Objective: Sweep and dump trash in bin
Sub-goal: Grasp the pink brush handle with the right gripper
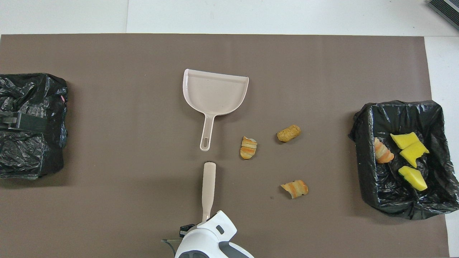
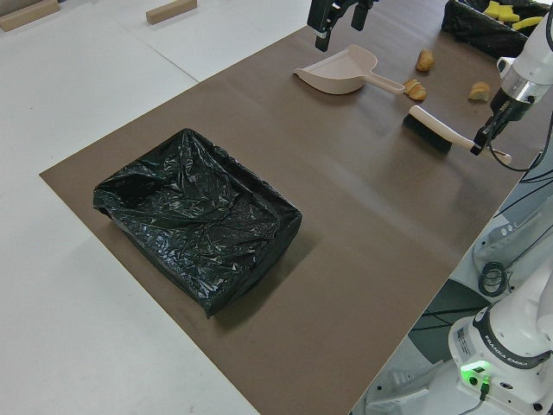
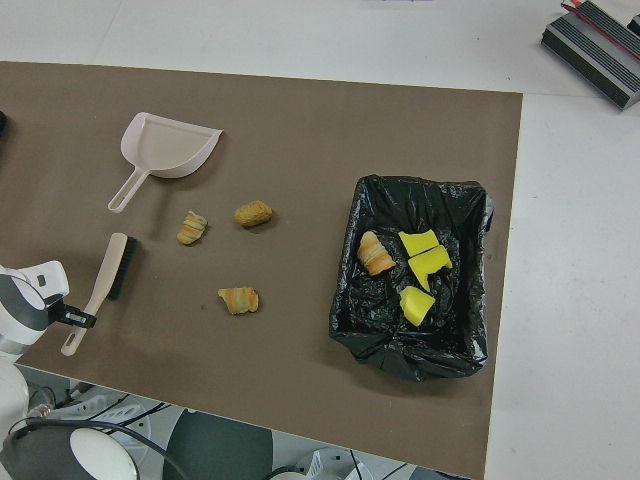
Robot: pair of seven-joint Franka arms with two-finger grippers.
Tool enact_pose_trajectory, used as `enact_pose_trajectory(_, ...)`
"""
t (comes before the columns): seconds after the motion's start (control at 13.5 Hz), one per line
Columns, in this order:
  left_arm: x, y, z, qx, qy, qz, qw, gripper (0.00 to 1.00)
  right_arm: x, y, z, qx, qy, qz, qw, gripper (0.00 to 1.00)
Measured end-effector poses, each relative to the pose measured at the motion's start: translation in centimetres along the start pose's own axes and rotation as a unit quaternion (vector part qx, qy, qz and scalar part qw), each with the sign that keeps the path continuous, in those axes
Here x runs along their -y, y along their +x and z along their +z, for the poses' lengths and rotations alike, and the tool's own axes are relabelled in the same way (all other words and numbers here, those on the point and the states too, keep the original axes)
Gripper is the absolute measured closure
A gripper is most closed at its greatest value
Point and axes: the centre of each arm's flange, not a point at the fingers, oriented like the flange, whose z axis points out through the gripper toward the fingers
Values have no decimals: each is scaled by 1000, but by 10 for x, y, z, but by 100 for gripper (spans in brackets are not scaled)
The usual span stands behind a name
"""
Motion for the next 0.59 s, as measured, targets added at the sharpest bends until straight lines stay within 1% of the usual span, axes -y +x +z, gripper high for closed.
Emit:
enact_pose_trajectory(0.3,0,0,0,0,0,0,1000,0,5,12,-24,9,-19,8,1000,74)
enact_pose_trajectory(0.44,0,0,0,1,0,0,1000,0,-10,32,-48,13,-35,31,999,74)
enact_pose_trajectory(0.59,-2,0,0,1,0,2,1000,0,-44,60,-71,24,-61,70,995,74)
